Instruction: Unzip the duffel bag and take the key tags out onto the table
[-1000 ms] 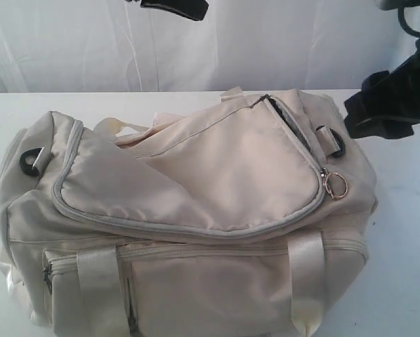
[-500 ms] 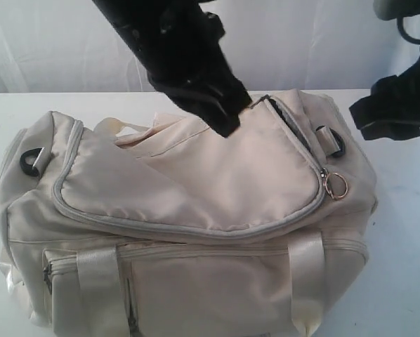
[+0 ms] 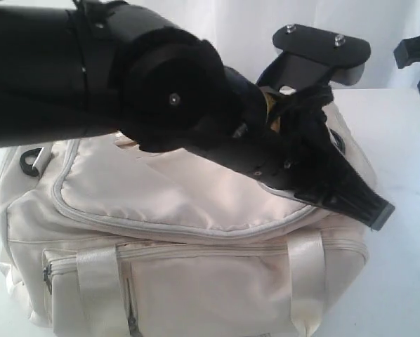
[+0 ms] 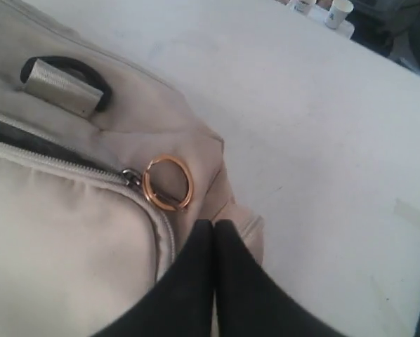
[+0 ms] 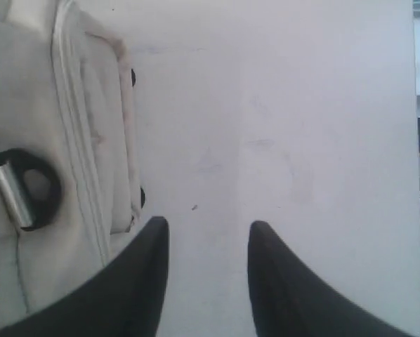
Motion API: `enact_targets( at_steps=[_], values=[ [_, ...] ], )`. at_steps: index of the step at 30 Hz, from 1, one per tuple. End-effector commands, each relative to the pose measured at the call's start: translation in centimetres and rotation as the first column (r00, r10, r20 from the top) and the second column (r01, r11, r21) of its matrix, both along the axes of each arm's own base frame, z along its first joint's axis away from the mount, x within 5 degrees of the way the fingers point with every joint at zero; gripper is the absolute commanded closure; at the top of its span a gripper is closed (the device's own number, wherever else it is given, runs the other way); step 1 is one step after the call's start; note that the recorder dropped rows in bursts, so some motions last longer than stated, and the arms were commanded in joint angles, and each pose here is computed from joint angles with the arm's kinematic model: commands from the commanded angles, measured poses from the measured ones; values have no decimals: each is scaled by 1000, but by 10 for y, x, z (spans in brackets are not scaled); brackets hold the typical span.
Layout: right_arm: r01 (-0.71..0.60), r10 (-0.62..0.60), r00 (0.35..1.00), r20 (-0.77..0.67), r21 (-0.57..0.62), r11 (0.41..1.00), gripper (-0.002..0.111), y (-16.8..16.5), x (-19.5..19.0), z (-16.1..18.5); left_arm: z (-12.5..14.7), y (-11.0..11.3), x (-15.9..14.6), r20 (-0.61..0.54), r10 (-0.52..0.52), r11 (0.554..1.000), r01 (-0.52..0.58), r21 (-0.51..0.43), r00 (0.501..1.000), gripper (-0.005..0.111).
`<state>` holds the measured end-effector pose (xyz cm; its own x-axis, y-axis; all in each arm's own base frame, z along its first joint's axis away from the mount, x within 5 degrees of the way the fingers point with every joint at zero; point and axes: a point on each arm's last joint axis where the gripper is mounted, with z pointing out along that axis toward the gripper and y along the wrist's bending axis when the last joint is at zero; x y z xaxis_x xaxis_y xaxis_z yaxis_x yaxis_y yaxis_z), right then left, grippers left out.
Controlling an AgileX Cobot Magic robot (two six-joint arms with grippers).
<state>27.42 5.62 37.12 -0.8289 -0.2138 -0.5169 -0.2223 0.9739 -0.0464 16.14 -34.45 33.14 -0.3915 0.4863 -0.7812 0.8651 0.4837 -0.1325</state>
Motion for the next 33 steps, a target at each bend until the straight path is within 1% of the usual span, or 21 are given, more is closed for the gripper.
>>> enact_targets(
  at_steps=[1, 2, 3, 4, 7, 12, 16, 18, 20, 23, 25, 28, 33],
  values=[
    [-187, 196, 980, -33, 179, 966, 73, 15, -1, -2, -16, -3, 2, 22, -23, 996, 21, 90, 1000, 88],
    [-209, 221, 974, -45, 192, 959, 73, 18, 4, -6, -17, -4, 3, 39, -36, 995, 32, 96, 999, 75],
    [-209, 223, 973, -55, 192, 959, 73, 19, 9, -9, -17, -4, 3, 49, -42, 995, 37, 94, 998, 69],
    [-206, 224, 971, -78, 197, 959, 73, 21, 16, -15, -16, -5, 3, 55, -41, 996, 37, 81, 998, 58],
    [-203, 234, 964, -129, 216, 955, 73, 25, 30, -28, -17, -8, 5, 48, -25, 998, 23, 52, 999, 51],
    [-198, 242, 952, -186, 228, 953, 72, 29, 45, -45, -29, -19, 12, 22, 20, 1000, -20, -5, 1000, 51],
    [-247, 309, 927, -214, 274, 929, 71, 35, 48, -53, -40, -20, 25, -22, 81, 997, -82, -17, 996, 51],
    [-252, 321, 921, -222, 291, 923, 71, 37, 50, -57, -46, -21, 32, -36, 106, 994, -106, -19, 994, 51],
    [-254, 327, 916, -232, 295, 921, 71, 37, 51, -60, -51, -24, 37, -47, 127, 991, -129, -44, 991, 51],
    [-270, 348, 908, -235, 309, 912, 71, 39, 50, -60, -51, -29, 40, -33, 133, 985, -136, -110, 991, 51],
    [-284, 369, 900, -233, 330, 900, 72, 41, 49, -59, -48, -30, 41, -27, 135, 981, -138, -137, 990, 51],
    [-308, 397, 893, -213, 355, 883, 75, 44, 49, -58, -48, -30, 41, -42, 145, 977, -150, -148, 988, 51],
    [-307, 397, 893, -212, 358, 882, 79, 44, 49, -58, -48, -30, 41, -60, 155, 975, -163, -150, 986, 52]
  ],
)
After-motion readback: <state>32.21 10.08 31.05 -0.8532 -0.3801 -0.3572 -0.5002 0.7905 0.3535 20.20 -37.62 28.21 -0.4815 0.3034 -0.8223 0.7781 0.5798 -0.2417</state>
